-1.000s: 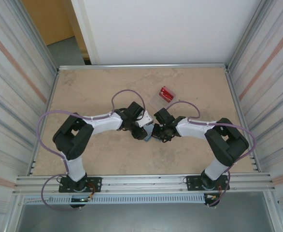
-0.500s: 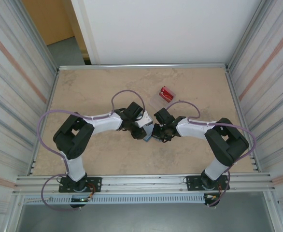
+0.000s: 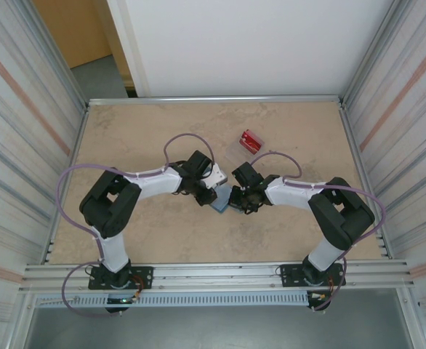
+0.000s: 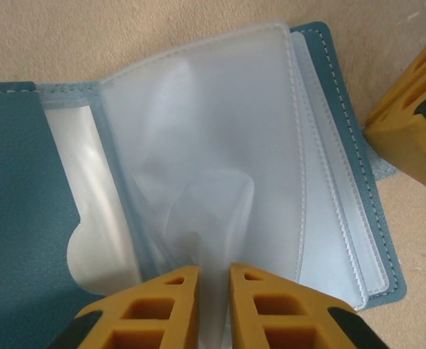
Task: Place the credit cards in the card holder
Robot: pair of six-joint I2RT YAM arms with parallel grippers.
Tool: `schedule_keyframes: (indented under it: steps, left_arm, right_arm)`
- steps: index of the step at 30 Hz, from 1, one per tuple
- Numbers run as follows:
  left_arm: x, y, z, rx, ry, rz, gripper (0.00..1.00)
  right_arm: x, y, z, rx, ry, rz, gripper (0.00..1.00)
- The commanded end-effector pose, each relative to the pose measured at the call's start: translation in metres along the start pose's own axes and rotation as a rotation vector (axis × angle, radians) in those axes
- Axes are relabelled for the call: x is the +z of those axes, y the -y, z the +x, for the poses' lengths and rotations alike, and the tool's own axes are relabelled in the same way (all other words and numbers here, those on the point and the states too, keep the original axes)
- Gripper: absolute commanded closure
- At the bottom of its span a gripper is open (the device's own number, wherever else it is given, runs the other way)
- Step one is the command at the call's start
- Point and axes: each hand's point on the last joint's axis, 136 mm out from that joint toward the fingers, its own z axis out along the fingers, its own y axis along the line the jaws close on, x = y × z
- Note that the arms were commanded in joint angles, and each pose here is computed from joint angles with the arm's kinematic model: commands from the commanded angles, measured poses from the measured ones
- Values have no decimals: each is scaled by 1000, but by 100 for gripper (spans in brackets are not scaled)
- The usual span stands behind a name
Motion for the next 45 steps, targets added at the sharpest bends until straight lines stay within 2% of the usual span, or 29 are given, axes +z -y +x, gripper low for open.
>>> schedule_keyframes:
  steps: [1, 5, 12, 18, 28, 36, 41, 45]
  left_arm:
    - [3, 8, 17, -65, -41, 67, 87]
    - [-2, 13, 11, -118, -11, 125, 99]
    - [-10, 16, 2, -236, 40, 213, 100]
    - [-12, 15, 1, -286, 66, 248, 100]
    - [-10, 4, 4, -363, 69, 262, 100]
    - [-15, 2, 2, -385, 94, 274, 99]
    - [-31, 1, -8, -383, 139, 276, 78]
    - [-66, -9, -27, -307, 202, 205, 60]
  right_arm:
    - [0, 2, 2, 7, -12, 10, 99]
    - [-10, -6, -5, 7, 5, -28, 99]
    - [-38, -14, -28, 39, 69, -99, 99]
    - [-46, -21, -41, 37, 97, -117, 99]
    - [-21, -31, -60, 59, 78, -142, 100]
    - [9, -47, -50, 36, -2, -160, 100]
    - [19, -60, -45, 3, -29, -172, 100]
    - [21, -65, -40, -3, -47, -172, 100]
